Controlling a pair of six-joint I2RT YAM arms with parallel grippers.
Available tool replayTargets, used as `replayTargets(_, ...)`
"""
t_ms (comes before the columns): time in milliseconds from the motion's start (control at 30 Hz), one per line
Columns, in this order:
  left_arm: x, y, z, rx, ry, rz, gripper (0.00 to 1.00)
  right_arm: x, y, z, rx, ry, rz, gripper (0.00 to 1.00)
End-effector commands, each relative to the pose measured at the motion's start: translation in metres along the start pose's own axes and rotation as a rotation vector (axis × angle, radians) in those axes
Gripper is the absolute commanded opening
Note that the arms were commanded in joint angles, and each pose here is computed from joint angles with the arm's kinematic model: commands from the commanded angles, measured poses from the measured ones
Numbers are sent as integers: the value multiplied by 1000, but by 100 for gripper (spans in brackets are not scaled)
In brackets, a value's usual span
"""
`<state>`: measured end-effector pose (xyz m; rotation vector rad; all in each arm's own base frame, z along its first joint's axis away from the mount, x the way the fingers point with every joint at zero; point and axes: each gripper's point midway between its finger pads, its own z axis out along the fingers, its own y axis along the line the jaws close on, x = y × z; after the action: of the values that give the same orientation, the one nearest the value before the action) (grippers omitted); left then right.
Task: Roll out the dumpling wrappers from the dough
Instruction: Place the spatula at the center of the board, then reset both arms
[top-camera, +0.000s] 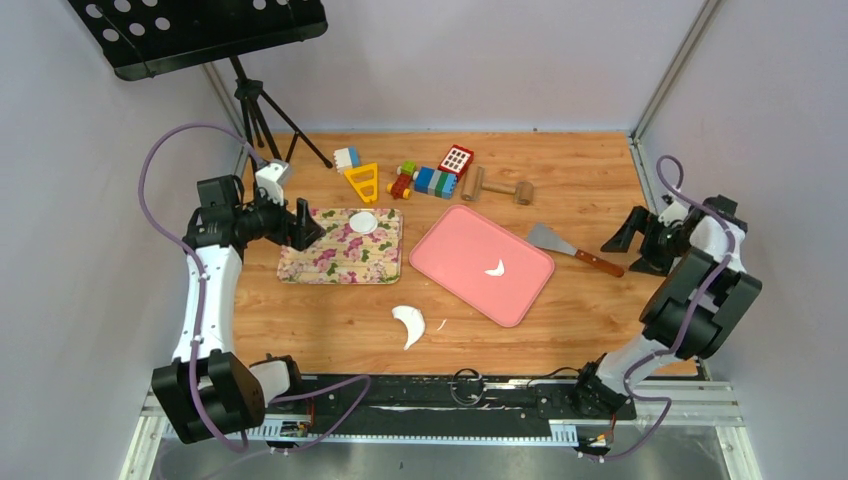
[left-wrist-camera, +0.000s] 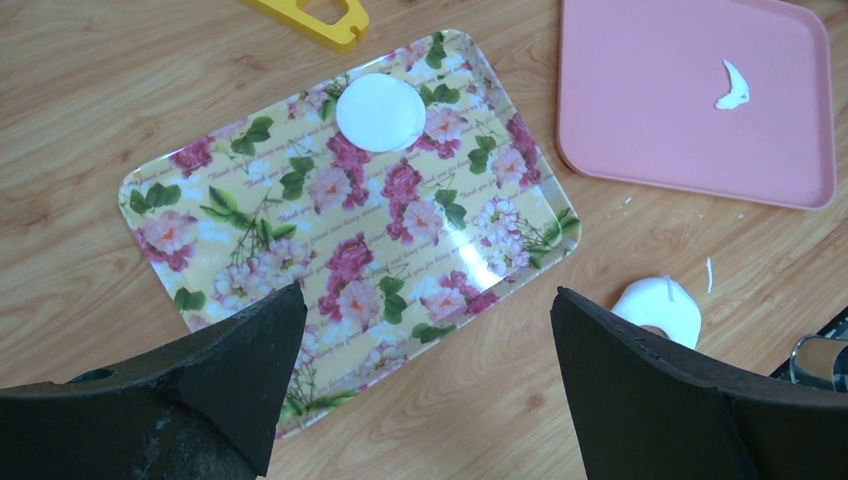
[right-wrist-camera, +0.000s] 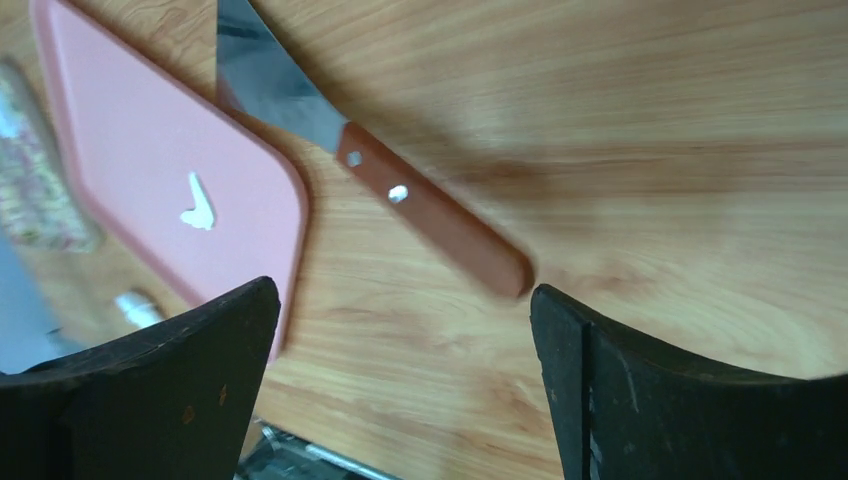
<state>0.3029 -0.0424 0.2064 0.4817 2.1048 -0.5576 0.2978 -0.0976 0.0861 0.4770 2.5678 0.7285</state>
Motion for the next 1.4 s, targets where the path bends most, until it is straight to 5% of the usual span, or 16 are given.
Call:
replayTargets(0,-4,-4,-2,18,-12,61,100,-35,-3,-47,219,-187,-155,100)
replayTargets(433,18,-33,-50,-41,46,297,100,-11,65,-157,413,-444,-585,100)
replayTargets(700,13,-43,-68,-170,-106,332,100,56,185,-205,215,-834,-941,100)
replayTargets(933,10,-26,-69,-276,-141,271,100,128,224,-224,228,-1143,-1085,100)
replayTargets(1100,9,-27,-68,-265,-142,262,100,217,251,-167,-74,-843,-1587,100)
replayTargets(1367,10,-22,-67,-281,-133,252,100,223,245,-160,-49,-819,-1668,100)
